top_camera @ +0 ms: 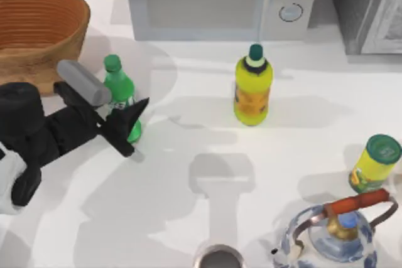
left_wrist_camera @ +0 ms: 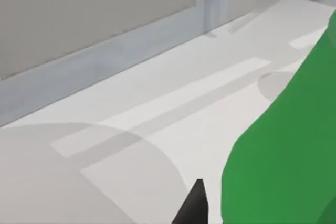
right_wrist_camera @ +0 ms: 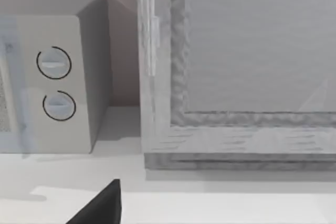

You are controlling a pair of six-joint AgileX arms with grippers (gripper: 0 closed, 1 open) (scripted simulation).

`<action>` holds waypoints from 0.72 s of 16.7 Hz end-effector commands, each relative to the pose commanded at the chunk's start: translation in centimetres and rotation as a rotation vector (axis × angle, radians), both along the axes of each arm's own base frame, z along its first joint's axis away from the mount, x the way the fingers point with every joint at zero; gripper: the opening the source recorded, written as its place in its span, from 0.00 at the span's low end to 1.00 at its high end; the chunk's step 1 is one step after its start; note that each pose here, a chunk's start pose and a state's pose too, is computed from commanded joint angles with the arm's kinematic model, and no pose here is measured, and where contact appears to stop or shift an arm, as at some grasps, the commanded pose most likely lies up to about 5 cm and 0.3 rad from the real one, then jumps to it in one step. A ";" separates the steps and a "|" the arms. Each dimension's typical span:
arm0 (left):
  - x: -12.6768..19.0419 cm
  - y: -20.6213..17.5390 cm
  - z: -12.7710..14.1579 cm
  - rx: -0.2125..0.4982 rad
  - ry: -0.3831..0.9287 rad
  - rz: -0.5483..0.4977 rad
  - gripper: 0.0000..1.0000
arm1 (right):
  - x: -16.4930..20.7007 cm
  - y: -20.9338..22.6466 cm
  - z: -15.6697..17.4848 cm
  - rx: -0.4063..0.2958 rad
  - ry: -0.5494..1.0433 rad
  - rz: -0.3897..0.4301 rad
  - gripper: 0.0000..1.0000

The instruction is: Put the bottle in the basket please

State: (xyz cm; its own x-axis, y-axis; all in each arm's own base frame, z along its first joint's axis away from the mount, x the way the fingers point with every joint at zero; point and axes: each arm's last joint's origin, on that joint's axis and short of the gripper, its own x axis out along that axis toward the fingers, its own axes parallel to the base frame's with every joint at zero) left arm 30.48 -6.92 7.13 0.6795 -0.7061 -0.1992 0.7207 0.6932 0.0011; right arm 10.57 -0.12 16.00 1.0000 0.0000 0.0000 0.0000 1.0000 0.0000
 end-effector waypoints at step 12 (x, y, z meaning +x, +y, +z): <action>4.7 -0.2 15.0 0.029 -0.129 0.175 0.00 | 0.0 0.0 0.0 0.000 0.000 0.000 1.00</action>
State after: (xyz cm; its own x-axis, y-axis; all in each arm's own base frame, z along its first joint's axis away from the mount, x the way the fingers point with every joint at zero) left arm 35.16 -7.13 22.16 0.8124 -0.5705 -0.1210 0.5820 0.8061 0.1068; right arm 10.57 -0.12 16.00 1.0000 0.0000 0.0000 0.0000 1.0000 0.0000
